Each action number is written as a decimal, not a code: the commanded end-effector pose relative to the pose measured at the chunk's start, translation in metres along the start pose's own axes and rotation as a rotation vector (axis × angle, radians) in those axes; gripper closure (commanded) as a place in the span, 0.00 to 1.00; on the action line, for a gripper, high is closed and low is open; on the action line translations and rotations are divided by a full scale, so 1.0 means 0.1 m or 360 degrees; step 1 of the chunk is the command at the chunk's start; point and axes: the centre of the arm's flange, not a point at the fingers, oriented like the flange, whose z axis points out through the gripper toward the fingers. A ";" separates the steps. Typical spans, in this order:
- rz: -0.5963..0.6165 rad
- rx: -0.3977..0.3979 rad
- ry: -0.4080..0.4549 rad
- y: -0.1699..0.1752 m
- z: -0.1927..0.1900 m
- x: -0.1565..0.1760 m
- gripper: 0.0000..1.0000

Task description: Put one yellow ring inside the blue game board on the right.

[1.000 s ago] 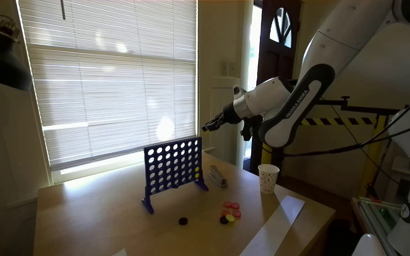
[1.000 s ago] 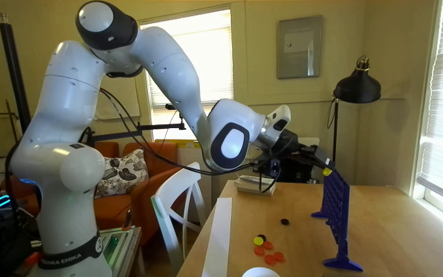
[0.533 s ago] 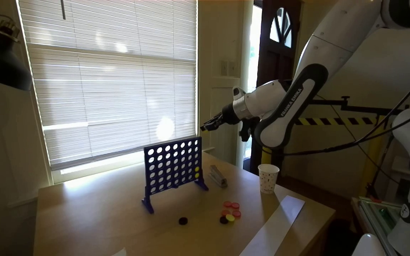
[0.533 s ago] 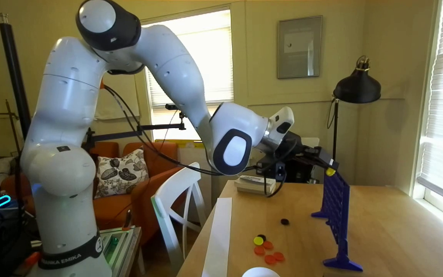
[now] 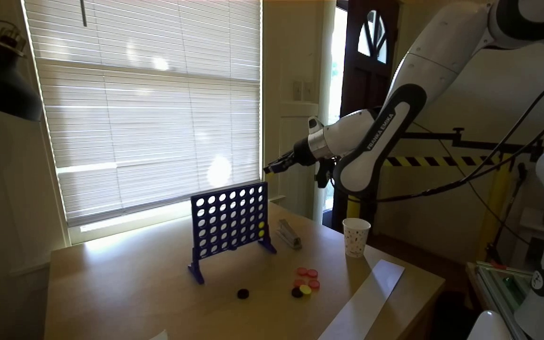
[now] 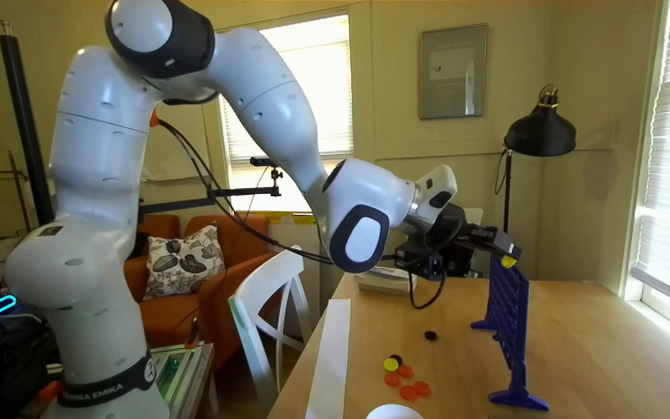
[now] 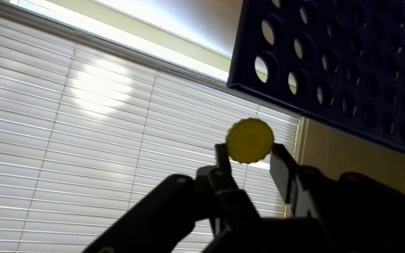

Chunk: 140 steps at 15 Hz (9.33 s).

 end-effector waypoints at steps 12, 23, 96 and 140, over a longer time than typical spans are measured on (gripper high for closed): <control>0.0053 -0.0112 0.0070 -0.01 0.06 -0.01 0.91; 0.0106 -0.0172 0.0078 -0.16 0.27 0.02 0.91; 0.0077 -0.0259 0.0077 -0.33 0.47 -0.10 0.91; 0.0044 -0.0273 0.0069 -0.36 0.49 -0.15 0.91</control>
